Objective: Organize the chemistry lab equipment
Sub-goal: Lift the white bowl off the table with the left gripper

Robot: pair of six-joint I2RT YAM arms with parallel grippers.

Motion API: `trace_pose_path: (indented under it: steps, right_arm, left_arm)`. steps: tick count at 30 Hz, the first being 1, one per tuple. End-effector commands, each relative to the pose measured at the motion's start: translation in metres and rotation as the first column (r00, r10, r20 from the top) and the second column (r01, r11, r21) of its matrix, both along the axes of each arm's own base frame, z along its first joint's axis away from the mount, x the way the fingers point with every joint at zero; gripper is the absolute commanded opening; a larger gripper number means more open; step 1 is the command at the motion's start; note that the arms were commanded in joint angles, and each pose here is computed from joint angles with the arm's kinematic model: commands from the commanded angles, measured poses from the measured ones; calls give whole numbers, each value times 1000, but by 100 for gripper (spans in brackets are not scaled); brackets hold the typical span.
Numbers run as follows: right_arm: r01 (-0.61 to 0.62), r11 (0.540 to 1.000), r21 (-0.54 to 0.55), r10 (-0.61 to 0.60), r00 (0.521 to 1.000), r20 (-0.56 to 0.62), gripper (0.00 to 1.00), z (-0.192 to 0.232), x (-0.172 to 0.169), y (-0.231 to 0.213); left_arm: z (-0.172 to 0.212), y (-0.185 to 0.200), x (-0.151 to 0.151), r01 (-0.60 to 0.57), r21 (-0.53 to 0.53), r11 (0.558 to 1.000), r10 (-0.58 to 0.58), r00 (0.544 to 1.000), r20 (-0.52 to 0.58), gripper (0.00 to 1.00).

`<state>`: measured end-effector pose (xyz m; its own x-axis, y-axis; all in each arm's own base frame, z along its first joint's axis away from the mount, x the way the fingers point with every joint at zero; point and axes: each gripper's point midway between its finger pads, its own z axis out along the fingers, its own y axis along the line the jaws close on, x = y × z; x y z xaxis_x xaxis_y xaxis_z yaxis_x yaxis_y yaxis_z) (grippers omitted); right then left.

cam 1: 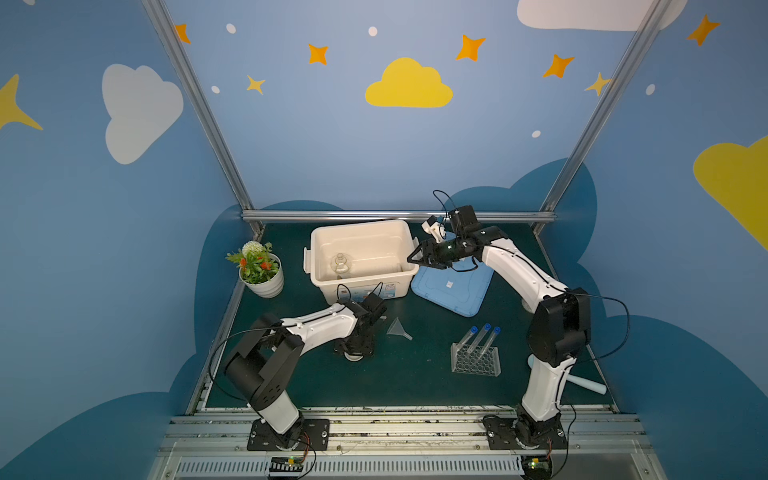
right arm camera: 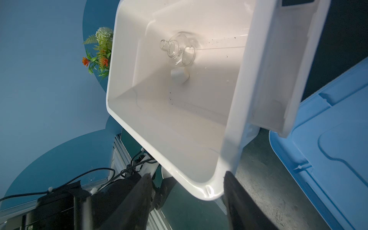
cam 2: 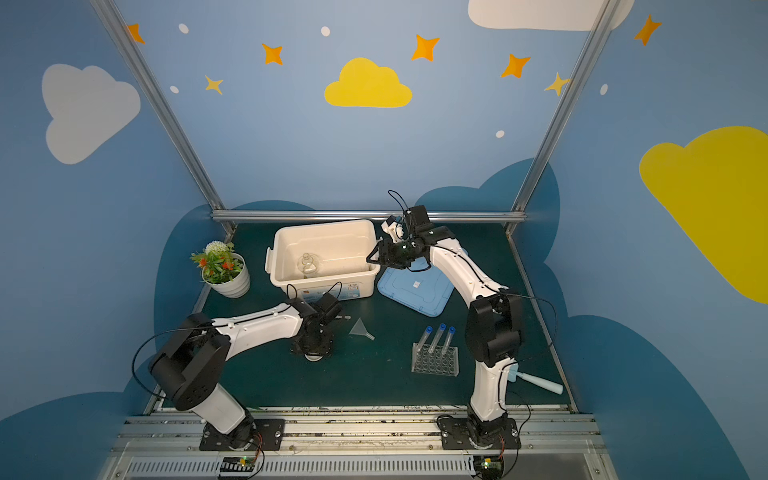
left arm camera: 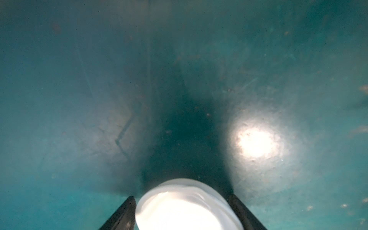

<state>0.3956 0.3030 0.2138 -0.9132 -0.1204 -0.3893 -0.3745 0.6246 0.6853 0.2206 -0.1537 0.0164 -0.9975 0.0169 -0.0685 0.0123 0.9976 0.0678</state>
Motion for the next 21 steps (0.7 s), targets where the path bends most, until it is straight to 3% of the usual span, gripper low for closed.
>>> trace_pose_path:
  steps: [1, 14, 21]
  right_arm:
    - [1, 1000, 12, -2, 1000, 18, 58, 12, -5, -4]
    - [1, 1000, 10, -2, 1000, 16, 58, 11, -5, -5]
    - [2, 1000, 10, -2, 1000, 16, 58, 11, -5, -5]
  left_arm:
    - [-5, -8, 3, 2, -24, 1000, -2, 1000, -4, 71]
    - [-7, -15, 3, -15, -77, 997, 15, 1000, -1, 72]
    - [-11, -13, -1, -17, -73, 997, 16, 1000, -14, 66]
